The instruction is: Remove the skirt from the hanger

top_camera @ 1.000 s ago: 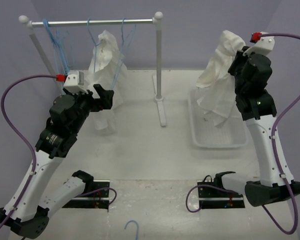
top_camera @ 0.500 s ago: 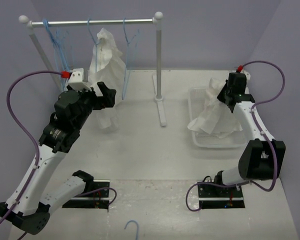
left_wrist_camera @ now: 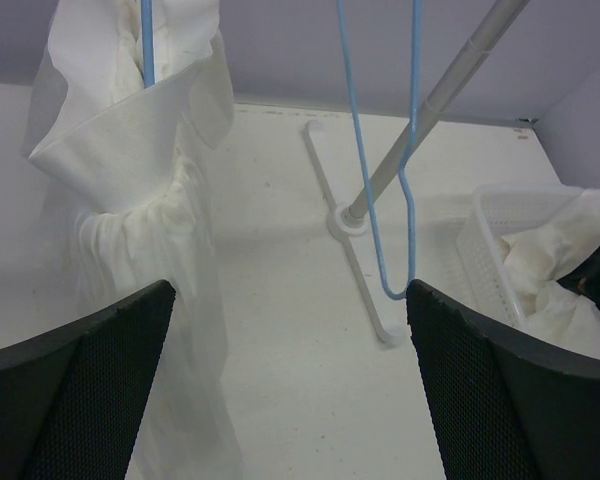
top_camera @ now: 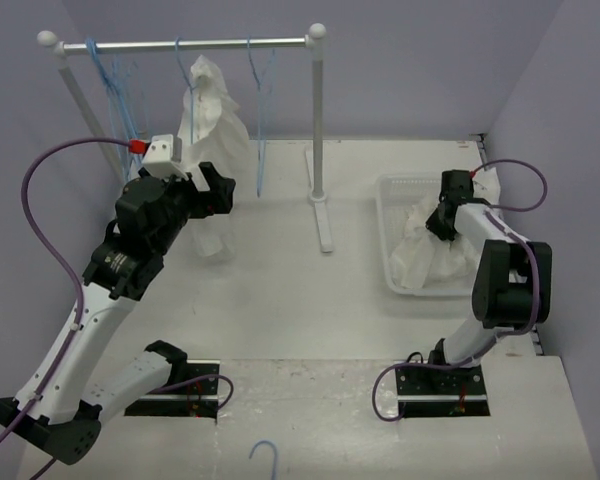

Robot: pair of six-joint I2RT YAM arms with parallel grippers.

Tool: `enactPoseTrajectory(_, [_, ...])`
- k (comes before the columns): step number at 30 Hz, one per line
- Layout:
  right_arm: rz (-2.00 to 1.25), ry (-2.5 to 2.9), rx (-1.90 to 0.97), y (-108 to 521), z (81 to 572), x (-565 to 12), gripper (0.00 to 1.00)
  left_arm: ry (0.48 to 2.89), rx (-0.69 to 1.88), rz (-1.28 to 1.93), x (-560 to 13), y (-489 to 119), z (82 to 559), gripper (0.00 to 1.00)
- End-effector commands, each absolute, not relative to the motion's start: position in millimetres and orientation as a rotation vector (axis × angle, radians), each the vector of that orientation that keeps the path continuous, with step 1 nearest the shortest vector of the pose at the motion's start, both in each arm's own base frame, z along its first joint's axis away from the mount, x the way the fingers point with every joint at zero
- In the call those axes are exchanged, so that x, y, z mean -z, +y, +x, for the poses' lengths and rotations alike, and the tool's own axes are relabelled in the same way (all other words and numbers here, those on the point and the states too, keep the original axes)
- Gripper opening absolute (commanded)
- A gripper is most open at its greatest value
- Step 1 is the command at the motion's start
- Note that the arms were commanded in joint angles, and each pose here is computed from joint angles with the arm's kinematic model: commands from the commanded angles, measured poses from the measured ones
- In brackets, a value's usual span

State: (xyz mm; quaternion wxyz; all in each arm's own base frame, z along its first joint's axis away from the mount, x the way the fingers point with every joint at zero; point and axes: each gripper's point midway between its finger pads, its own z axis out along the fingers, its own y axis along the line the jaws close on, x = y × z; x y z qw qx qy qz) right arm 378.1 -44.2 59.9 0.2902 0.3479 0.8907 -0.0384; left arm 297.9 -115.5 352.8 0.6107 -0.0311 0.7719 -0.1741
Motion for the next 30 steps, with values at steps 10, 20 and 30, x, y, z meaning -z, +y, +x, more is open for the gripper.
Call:
enactPoseTrajectory(10, [0.799, 2.072, -0.035, -34, 374, -210, 0.9, 1.705, 0.44, -0.021, -381, -123, 299, 1.0])
enactPoseTrajectory(20, [0.341, 1.951, -0.104, 41, 337, -284, 0.99, 1.717, 0.407, -0.038, -370, -118, 300, 1.0])
enactPoseTrajectory(30, [0.228, 1.896, -0.324, 88, 323, -285, 0.99, 1.761, 0.409, -0.06, -347, -117, 298, 1.0])
